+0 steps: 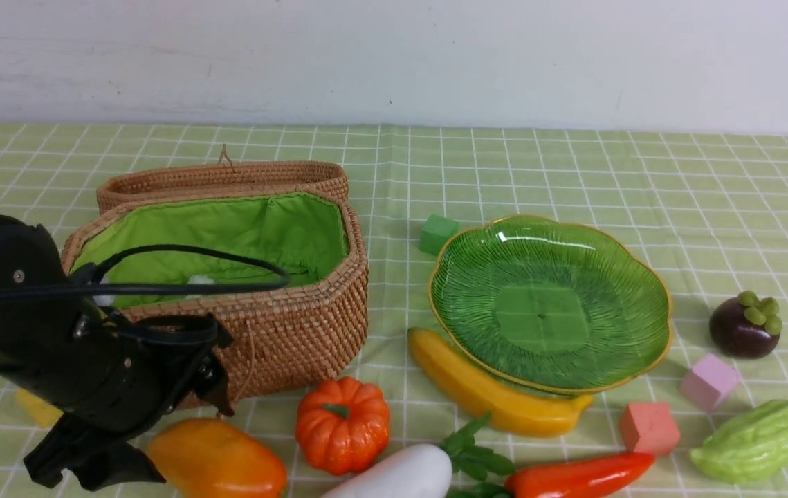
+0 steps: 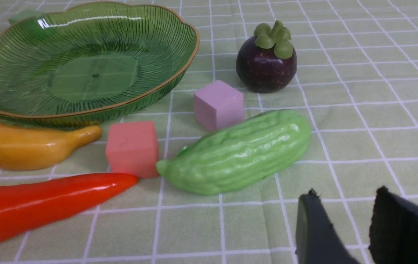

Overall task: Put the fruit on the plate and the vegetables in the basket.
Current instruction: Grab the mango with your left arm and place it on the right plate

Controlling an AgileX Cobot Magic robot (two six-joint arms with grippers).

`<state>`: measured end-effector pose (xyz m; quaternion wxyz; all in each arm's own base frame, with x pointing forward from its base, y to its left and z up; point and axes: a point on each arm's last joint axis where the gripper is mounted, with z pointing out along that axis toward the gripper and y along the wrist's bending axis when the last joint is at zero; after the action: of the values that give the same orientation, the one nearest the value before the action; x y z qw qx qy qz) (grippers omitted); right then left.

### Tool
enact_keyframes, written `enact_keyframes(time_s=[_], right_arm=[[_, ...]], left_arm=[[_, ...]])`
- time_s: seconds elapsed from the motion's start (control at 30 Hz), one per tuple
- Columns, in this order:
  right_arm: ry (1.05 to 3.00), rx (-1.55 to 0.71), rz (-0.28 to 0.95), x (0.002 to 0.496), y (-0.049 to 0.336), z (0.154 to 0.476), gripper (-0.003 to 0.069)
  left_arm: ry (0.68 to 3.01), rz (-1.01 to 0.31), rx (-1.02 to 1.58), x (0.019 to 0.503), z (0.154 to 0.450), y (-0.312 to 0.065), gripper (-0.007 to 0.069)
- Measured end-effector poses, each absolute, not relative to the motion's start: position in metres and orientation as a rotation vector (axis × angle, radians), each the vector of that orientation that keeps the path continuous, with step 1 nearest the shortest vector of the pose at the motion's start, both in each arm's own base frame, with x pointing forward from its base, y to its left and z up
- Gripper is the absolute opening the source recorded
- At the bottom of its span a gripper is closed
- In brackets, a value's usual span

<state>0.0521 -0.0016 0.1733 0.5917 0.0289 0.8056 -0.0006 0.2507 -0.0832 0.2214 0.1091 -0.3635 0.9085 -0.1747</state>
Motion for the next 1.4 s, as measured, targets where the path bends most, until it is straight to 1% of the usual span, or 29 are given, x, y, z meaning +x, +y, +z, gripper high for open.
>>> enact_keyframes(time_s=[0.17,0.53,0.63,0.8,0.83,0.97,1.13,1.2,1.23,1.33,1.4], right_arm=[[1.874,0.067,-0.001,0.052,-0.002,0.173,0.0241],[1.874,0.067,-0.001,0.052,-0.002,0.173,0.0241],[1.874,0.067,-0.001,0.052,-0.002,0.173,0.0241],[1.874,0.067,-0.001,0.052,-0.002,0.173,0.0241],[1.874,0.067,-0.001,0.052,-0.002,0.173,0.0241],[1.874,0.067,-0.001,0.052,-0.002,0.173,0.0241],[1.874,0.067,-0.001,0.052,-0.002,0.173,0.0241],[1.874,0.067,-0.001,0.052,-0.002,0.173,0.0241],[1.874,0.067,-0.001,0.052,-0.002,0.173,0.0241],[1.874,0.067,-0.001,0.052,-0.002,0.173,0.0241],[1.874,0.067,-0.001,0.052,-0.002,0.173,0.0241]], left_arm=[[2.680,-0.504,-1.100,0.257,0.209,-0.085,0.0594],[2.775,-0.409,-1.105,0.270,0.172,-0.088,0.0592],[2.790,-0.401,-1.083,0.270,0.170,-0.088,0.0587],[2.815,-0.394,-1.018,0.269,0.170,-0.088,0.0539],[2.818,-0.392,-1.012,0.269,0.170,-0.088,0.0539],[2.843,-0.398,-0.868,0.265,0.180,-0.088,0.0539],[2.845,-0.468,-0.648,0.259,0.207,-0.090,0.0539],[2.861,-0.539,-0.487,0.255,0.225,-0.095,0.0539],[2.872,-0.551,-0.455,0.254,0.228,-0.096,0.0539],[2.874,-0.645,-0.153,0.247,0.258,-0.111,0.0539],[2.852,-0.675,0.002,0.243,0.275,-0.124,0.0539]])
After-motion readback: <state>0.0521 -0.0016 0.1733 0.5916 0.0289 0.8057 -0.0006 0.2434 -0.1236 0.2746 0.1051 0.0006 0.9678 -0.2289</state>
